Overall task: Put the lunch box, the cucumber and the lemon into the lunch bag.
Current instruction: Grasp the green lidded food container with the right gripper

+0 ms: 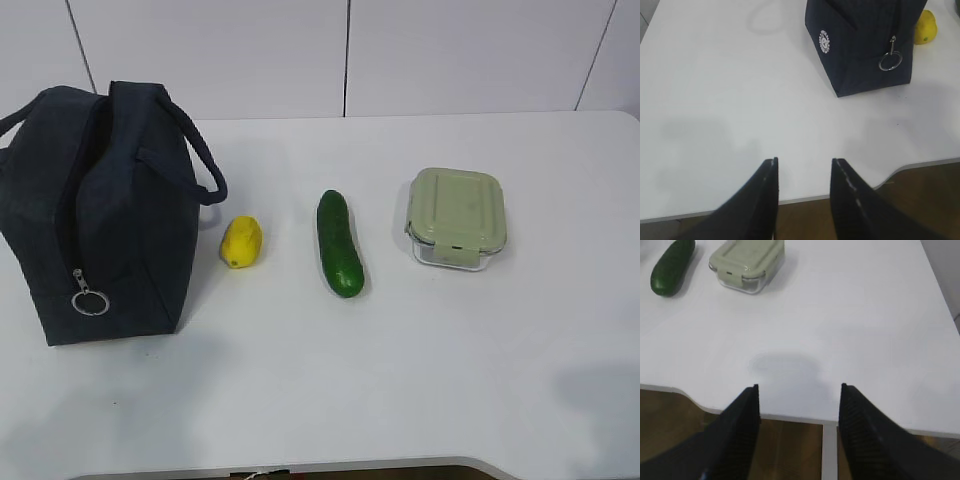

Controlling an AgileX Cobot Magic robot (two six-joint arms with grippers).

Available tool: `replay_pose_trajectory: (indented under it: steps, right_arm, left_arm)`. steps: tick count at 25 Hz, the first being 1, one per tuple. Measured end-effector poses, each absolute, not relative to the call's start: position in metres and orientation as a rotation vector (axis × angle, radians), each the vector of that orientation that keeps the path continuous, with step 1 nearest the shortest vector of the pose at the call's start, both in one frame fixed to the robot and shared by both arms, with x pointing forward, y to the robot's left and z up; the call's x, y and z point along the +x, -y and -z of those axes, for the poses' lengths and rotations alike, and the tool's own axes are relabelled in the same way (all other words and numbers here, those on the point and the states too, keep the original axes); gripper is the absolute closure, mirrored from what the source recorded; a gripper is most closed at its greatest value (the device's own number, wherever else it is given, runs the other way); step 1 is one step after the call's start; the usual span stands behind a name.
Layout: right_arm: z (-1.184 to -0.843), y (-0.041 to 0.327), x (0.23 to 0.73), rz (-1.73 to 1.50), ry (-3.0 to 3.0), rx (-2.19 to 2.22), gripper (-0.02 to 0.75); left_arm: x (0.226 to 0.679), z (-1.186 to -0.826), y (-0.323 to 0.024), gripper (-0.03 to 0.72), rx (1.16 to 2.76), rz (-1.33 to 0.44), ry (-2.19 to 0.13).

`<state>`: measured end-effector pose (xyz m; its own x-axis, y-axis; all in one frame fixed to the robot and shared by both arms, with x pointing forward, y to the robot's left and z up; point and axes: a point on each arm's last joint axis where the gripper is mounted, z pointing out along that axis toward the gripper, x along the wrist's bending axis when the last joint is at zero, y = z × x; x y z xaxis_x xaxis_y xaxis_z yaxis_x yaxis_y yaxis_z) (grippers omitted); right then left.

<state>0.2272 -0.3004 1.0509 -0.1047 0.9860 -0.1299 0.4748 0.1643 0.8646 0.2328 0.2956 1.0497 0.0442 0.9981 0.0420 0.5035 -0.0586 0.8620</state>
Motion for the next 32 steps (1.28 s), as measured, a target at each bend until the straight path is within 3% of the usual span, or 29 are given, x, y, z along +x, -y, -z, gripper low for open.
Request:
replay_pose_trajectory:
  steps: [15, 32]
  right_arm:
    - [-1.071, 0.288, 0.267, -0.899, -1.833, 1.645, 0.318]
    - [-1.093, 0.267, 0.391, -0.879, -2.046, 1.942, 0.318]
  left_arm:
    - [0.233, -1.050, -0.296, 0.444, 1.645, -0.926, -1.536]
    - [0.233, -1.050, -0.296, 0.446, 1.645, -0.926, -1.536]
